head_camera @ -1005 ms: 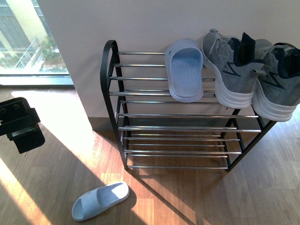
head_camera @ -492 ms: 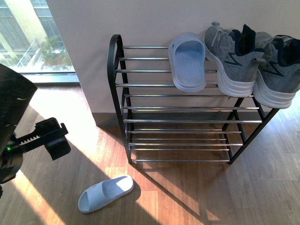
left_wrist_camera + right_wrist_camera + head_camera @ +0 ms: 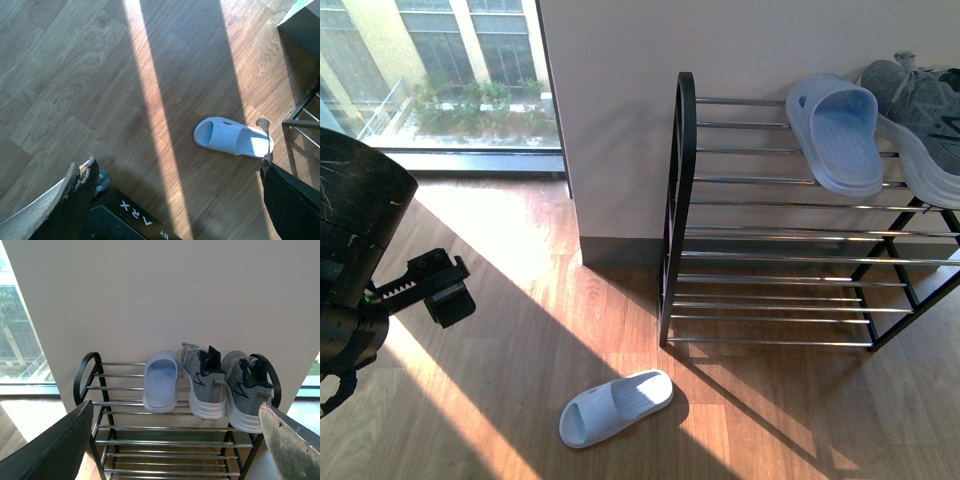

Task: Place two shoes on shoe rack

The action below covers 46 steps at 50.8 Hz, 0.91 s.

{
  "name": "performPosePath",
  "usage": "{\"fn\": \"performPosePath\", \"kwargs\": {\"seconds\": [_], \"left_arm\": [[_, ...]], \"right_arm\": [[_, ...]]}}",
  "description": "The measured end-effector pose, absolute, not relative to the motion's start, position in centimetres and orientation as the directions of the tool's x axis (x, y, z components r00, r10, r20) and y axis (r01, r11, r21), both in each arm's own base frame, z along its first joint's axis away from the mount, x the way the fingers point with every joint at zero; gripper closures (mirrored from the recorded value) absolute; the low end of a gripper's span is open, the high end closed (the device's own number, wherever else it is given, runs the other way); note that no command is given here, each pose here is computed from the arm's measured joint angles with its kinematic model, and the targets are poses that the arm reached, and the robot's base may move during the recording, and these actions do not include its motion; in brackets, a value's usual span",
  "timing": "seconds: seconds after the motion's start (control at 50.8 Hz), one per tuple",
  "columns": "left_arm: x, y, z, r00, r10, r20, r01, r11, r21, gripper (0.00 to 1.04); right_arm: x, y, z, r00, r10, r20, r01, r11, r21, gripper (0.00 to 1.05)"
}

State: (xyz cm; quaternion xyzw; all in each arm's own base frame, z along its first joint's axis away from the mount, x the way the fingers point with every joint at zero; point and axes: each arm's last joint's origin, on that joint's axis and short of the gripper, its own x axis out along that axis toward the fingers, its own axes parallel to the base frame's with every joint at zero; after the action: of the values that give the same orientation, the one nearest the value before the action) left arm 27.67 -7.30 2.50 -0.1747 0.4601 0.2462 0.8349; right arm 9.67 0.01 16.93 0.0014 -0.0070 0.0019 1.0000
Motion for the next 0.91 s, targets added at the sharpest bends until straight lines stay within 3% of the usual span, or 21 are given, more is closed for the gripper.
{"fn": "performPosePath", "kwargs": {"seconds": [0.906], "left_arm": [[27.8, -7.9, 2.6, 0.494, 0.262, -0.829, -0.558, 0.827, -0.071, 0.09]], "right_arm": [[9.7, 0.0, 16.9, 1.0, -0.001, 0.014, 0.001, 1.0, 0.003, 0.09]]}}
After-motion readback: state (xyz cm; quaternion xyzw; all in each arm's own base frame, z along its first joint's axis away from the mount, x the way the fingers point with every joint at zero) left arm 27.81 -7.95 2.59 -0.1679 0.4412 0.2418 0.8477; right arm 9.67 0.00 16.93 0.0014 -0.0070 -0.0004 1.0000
